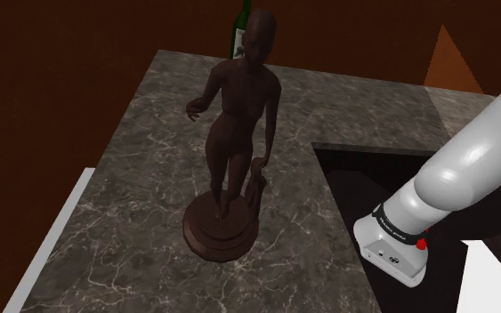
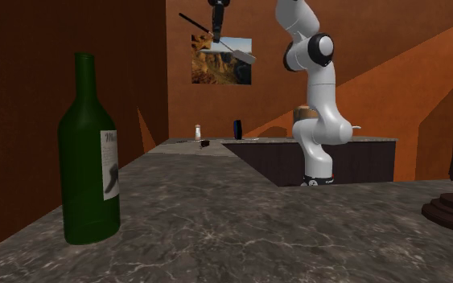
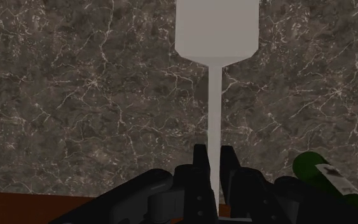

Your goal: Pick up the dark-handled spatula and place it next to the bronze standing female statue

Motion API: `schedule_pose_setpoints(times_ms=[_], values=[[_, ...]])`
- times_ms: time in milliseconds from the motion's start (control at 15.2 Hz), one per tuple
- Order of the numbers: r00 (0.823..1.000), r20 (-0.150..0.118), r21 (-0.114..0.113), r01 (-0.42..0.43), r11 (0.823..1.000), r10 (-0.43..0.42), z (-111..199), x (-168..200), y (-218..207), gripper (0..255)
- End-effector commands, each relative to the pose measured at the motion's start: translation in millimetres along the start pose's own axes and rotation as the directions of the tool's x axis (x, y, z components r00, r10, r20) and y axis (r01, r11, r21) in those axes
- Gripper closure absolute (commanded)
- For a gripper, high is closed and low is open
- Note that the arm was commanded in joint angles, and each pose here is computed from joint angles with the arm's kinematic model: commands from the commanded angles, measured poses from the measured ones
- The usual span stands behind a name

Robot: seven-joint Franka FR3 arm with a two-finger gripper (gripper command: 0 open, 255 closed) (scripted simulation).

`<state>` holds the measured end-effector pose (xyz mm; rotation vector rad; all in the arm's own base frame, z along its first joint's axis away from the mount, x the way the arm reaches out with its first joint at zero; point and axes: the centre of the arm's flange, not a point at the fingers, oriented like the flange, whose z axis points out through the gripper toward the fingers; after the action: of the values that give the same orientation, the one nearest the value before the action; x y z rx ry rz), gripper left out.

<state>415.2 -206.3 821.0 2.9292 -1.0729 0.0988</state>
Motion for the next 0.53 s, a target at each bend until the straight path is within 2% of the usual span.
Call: schedule_pose_setpoints(times_ms=[0,462], values=[[1.0,0.0,-0.002,-0.001,1.0,0.001,0.6,-20.2,-16.8,255],[1.0,0.0,-0.002,-0.001,1.0,0.001,-3.7,-85.8,-81.7,255]])
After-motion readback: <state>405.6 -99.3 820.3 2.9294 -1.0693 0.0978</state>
